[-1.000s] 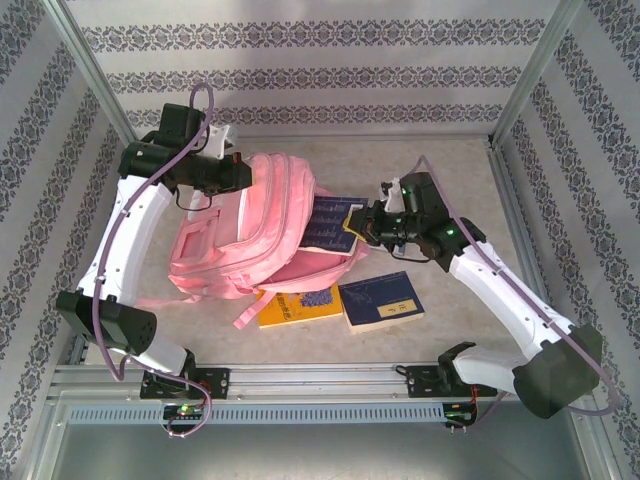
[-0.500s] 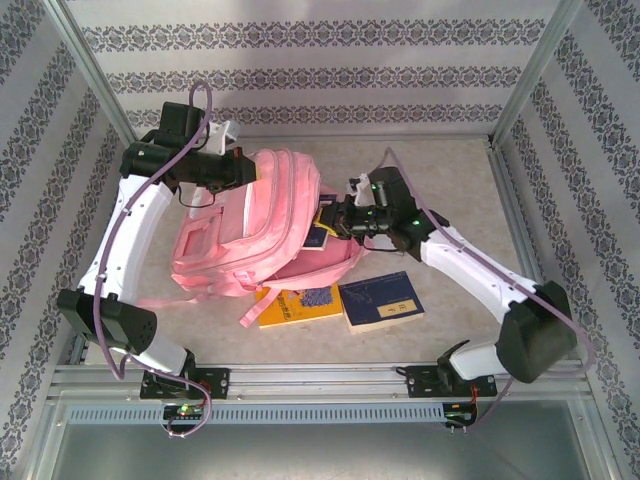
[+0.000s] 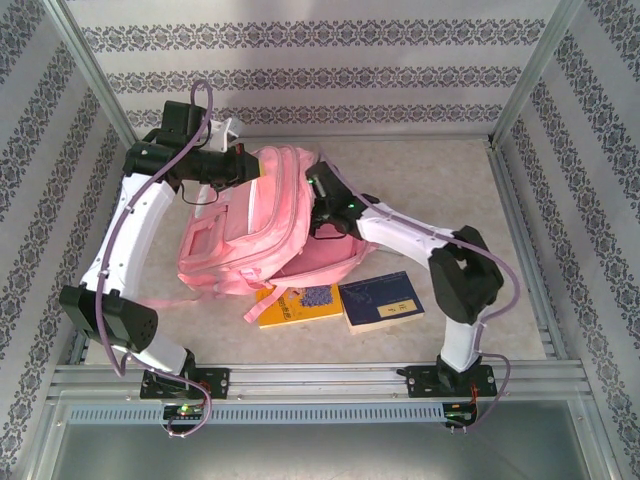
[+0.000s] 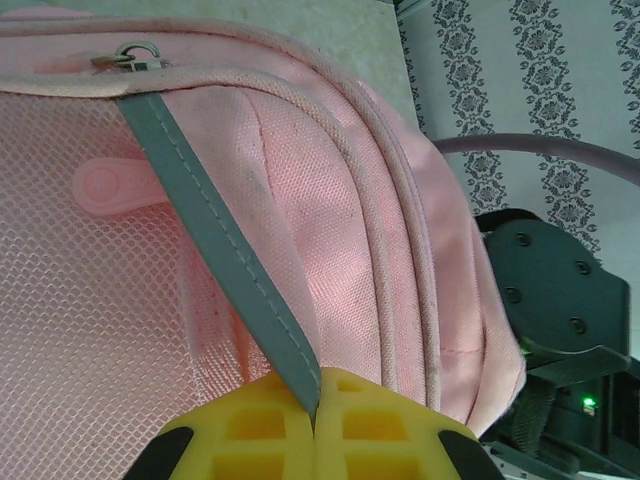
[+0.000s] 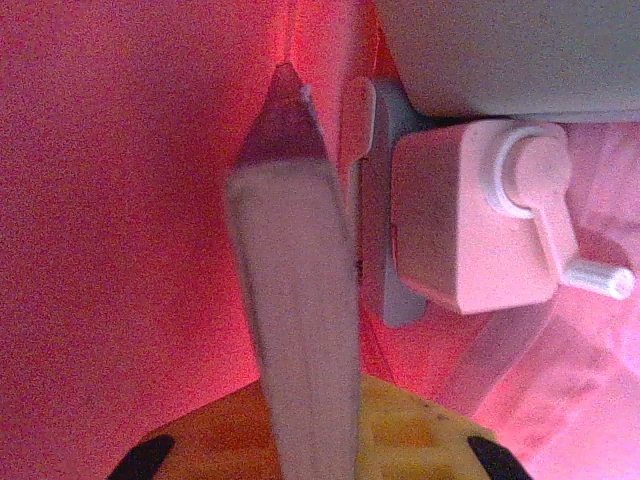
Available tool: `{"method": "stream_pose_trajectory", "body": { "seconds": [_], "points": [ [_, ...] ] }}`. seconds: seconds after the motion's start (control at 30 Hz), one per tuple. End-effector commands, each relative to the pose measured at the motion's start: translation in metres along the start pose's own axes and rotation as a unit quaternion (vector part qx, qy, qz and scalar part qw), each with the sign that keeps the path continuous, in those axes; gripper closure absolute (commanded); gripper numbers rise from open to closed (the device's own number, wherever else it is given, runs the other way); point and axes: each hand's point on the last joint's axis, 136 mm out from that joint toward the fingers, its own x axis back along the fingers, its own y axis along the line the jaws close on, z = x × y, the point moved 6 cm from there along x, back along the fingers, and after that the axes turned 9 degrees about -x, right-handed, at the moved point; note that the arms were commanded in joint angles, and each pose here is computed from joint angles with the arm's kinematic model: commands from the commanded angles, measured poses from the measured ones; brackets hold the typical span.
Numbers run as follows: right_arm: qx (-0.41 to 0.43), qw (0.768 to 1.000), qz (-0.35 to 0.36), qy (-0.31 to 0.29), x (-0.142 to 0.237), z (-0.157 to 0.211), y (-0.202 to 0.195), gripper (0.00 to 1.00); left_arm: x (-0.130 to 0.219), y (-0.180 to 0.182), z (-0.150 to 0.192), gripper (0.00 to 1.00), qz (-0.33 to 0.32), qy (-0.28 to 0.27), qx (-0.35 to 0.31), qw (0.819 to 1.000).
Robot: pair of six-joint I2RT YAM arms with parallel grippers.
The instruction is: Pack the student bag
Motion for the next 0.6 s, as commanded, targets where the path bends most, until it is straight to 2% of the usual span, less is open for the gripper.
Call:
{"method": "stream_pose_trajectory", "body": {
  "seconds": [0.0, 0.1, 0.3, 0.4, 0.57],
  "points": [
    [0.043, 0.999, 0.008, -0.023, -0.011, -0.009, 0.012, 0.77, 0.017, -0.029, -0.031, 1.0, 0.062, -0.072, -0.067, 0.993],
    [0.055, 0.998, 0.016, -0.022, -0.013, -0.012, 0.012, 0.54, 0.016, -0.021, -0.035, 1.0, 0.047, -0.075, -0.061, 0.994],
    [0.13, 0.99, 0.019, -0.041, 0.03, -0.006, 0.031, 0.3, 0.022, 0.0, -0.038, 1.0, 0.003, -0.083, -0.039, 0.996],
    [0.171, 0.983, 0.032, -0.056, 0.059, 0.001, 0.036, 0.24, 0.024, 0.01, -0.039, 1.0, -0.025, -0.083, -0.029, 0.996],
    [0.195, 0.975, 0.066, -0.079, 0.101, 0.012, 0.024, 0.24, 0.027, 0.035, -0.037, 1.0, -0.097, -0.079, -0.004, 0.992]
  ]
}}
